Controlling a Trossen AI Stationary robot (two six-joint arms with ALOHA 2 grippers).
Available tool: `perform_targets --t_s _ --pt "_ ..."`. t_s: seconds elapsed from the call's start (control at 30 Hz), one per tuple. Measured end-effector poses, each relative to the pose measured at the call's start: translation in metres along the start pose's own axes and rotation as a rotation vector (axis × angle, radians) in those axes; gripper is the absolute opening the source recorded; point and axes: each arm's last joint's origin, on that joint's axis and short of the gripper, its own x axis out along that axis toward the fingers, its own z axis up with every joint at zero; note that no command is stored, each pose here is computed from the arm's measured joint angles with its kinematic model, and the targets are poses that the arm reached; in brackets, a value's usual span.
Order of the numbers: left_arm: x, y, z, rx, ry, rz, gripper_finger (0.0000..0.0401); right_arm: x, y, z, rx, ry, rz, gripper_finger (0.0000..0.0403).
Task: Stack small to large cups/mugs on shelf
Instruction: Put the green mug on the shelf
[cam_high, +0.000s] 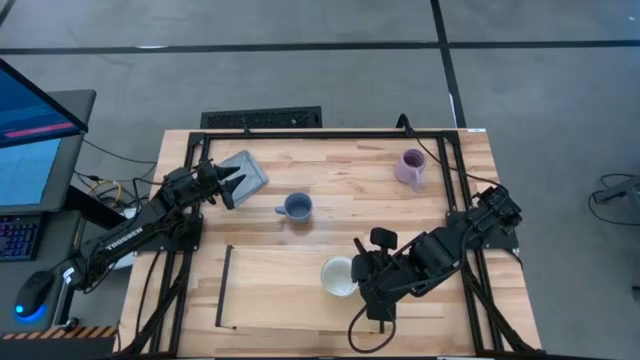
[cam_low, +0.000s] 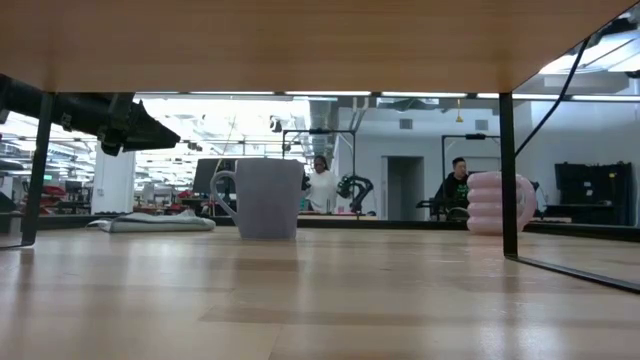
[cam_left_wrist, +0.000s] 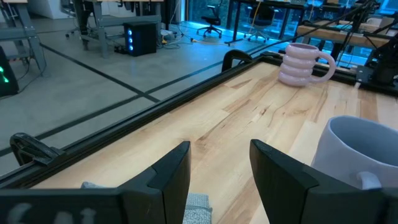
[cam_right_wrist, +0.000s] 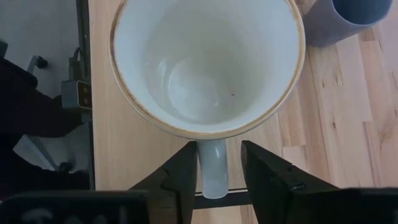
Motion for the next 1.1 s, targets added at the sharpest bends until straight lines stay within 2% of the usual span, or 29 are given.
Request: perform_targets --t_s 0.27,0.43,0.6,0.73,1.1 --pt "0.0 0.0 0.0001 0.0 0.0 0.0 0.0156 0.0 0.0006 0.0003 -0.008 0.002 0.013 0.0146" --pt "0.0 0.0 0.0 0.0 0.0 0.0 0.0156 -0.0014 0.006 0.0064 -0.048 -0.064 0.065 0.0148" --pt "0.0 0.0 0.0 0.0 0.0 0.0 0.0156 -0.0043 0.0045 0.0045 -0.055 -0.046 0.057 0.015" --pt "0.0 0.0 0.0 0.0 0.0 0.0 0.0156 -0.0037 0.0009 0.0019 -0.022 -0.01 0.034 0.0148" --pt "0.0 0.0 0.0 0.0 0.0 0.0 0.0156 -0.0046 0.0049 -0.0001 0.039 0.017 0.083 0.0149"
